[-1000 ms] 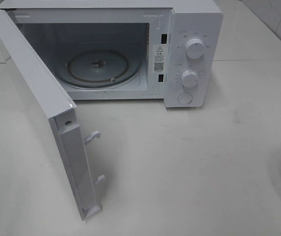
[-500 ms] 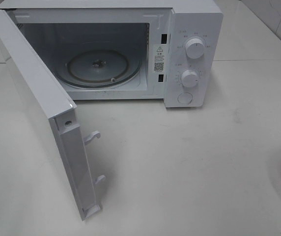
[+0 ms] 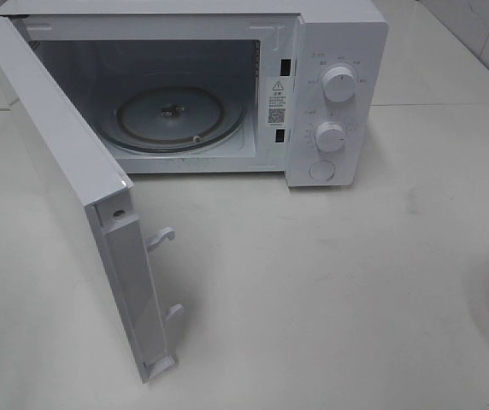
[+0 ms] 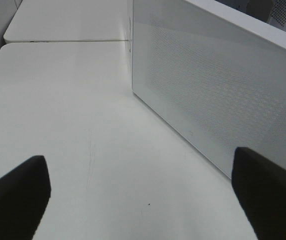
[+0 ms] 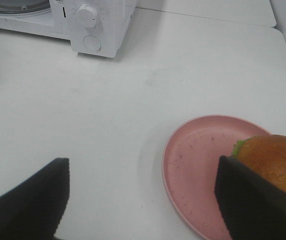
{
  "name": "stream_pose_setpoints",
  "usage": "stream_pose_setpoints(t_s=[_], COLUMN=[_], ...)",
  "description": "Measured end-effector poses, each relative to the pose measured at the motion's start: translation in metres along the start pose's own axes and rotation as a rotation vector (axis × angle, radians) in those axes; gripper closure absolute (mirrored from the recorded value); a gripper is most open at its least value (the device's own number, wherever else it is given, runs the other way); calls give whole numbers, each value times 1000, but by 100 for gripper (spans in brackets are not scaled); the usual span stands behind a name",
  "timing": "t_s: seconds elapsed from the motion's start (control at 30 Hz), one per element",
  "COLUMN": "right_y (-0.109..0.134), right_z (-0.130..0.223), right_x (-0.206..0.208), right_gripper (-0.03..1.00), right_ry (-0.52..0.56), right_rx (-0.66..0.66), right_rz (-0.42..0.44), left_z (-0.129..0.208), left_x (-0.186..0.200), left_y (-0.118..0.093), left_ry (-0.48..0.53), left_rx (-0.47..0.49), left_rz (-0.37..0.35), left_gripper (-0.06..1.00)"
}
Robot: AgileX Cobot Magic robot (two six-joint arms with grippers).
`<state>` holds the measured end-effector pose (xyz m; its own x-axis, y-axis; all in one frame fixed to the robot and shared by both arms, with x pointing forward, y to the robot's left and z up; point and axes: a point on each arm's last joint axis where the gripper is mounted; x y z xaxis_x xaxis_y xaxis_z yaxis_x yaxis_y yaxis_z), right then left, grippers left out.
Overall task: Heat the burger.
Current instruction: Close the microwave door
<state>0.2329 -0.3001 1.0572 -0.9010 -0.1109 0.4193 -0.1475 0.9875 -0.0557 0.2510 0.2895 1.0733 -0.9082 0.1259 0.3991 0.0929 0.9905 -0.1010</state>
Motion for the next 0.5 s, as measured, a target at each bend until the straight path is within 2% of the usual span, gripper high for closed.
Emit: stream_pose_setpoints(t_s=[0.03,0.07,0.1,0.13,0.17,0.2,0.23,0.27,0.3,0.33,0.37,0.4,0.47,0.5], right_y=[0,0,0,0,0,0,0,0,0,0,0,0,0,0], right_z=[0,0,0,0,0,0,0,0,0,0,0,0,0,0], right_x=[0,0,0,0,0,0,0,0,0,0,0,0,0,0], right_gripper=[21,21,21,21,21,21,21,21,21,21,21,21,21,21], right_ry=[0,0,0,0,0,0,0,0,0,0,0,0,0,0], right_rx=[0,0,0,0,0,0,0,0,0,0,0,0,0,0], right_rz=[0,0,0,0,0,0,0,0,0,0,0,0,0,0], left_z=[-6,-6,-9,-14,-14,-20,-23,-23,-28,-30,-30,-34,-36,-36], left_x=[-9,-9,-13,-22,-22,-33,-40,-40,-52,-60,-60,-74,-82,-99], left_y=[1,1,2,3,3,5,6,6,7,9,9,11,12,15], left_ry=[17,17,24,40,40,63,73,73,89,103,103,127,135,144], left_rx=[1,1,4,8,8,15,19,19,26,30,30,34,37,44], left_rz=[-5,-5,-7,-12,-12,-17,-21,-21,-27,-31,-31,-38,-43,-54], left_gripper=[11,11,17,28,28,41,48,48,65,74,74,86,90,93])
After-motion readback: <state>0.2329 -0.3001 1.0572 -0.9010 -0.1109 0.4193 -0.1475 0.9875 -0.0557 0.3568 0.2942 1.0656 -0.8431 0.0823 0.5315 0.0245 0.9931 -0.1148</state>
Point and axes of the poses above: a point on each arm's last joint axis where the gripper is mounted, x pointing back along that axis away from the gripper, y along the wrist's bending axis when the last joint is at zero, z = x × y, and after that the axes turned 3 degrees about x, right-handed
